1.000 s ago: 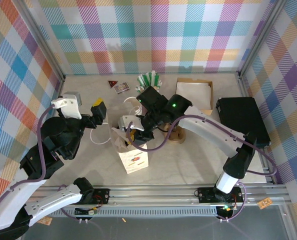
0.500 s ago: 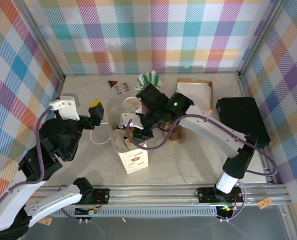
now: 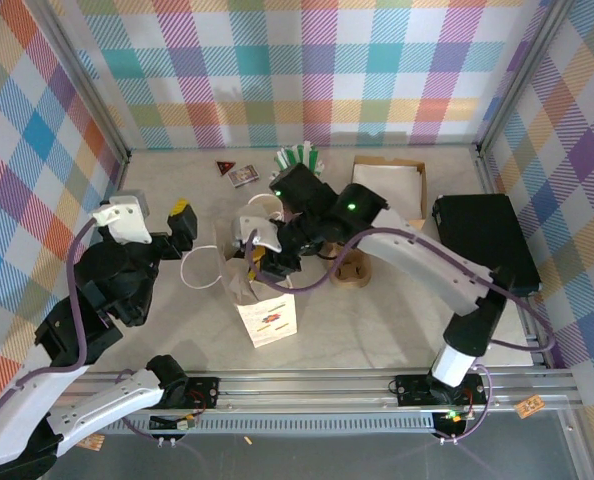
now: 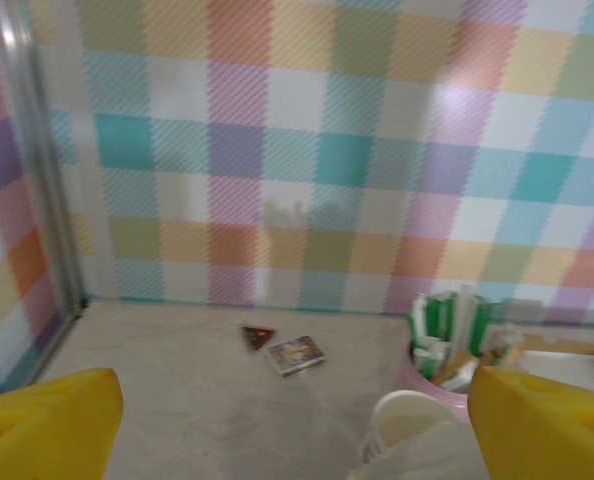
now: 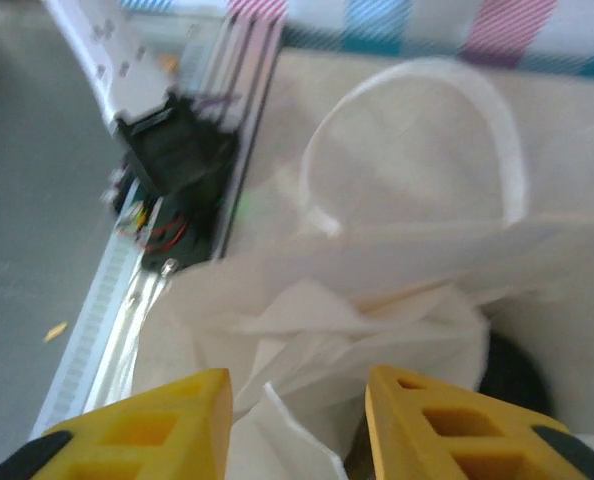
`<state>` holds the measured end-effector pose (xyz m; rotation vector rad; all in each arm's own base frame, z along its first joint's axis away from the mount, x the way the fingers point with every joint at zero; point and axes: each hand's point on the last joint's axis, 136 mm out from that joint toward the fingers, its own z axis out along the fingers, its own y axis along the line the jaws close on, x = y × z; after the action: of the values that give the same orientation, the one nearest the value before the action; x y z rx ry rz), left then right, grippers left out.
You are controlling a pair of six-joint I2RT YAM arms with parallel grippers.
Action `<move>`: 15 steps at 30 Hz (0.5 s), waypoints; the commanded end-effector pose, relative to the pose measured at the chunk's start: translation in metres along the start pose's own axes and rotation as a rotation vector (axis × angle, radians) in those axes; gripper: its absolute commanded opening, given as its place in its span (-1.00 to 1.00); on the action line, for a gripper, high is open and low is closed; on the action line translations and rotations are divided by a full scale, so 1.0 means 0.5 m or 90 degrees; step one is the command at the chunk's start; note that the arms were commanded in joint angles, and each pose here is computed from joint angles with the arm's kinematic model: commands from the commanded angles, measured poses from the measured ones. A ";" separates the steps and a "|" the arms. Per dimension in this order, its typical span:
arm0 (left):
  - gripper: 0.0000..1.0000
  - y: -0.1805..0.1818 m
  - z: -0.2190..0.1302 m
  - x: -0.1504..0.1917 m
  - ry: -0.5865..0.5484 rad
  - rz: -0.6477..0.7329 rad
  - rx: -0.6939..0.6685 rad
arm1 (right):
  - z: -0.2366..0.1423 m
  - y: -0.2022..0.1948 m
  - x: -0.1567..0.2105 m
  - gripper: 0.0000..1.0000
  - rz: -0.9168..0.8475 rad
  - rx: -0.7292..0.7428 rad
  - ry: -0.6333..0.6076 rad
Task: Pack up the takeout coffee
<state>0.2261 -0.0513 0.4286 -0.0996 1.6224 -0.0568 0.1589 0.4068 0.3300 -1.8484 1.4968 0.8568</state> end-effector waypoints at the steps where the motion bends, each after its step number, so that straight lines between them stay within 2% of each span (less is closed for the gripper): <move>1: 0.78 0.047 0.019 0.011 -0.008 0.037 -0.126 | -0.113 -0.050 -0.120 -0.03 -0.031 0.160 -0.161; 4: 0.81 0.076 0.045 0.021 0.006 0.088 -0.210 | -0.215 -0.135 -0.122 0.06 0.019 0.319 -0.237; 7: 0.82 0.119 0.092 0.049 0.040 0.071 -0.259 | -0.327 -0.228 -0.047 0.10 0.120 0.469 -0.250; 11: 0.83 0.189 0.169 0.141 0.118 -0.017 -0.291 | -0.463 -0.329 0.154 0.12 0.293 0.709 -0.193; 15: 0.91 0.230 0.222 0.237 0.150 -0.021 -0.326 | -0.548 -0.346 0.388 0.24 0.457 0.876 -0.164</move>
<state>0.3109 0.0587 0.3201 -0.5140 1.8295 0.4322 0.3690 0.1675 0.3793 -0.5142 1.7657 0.2329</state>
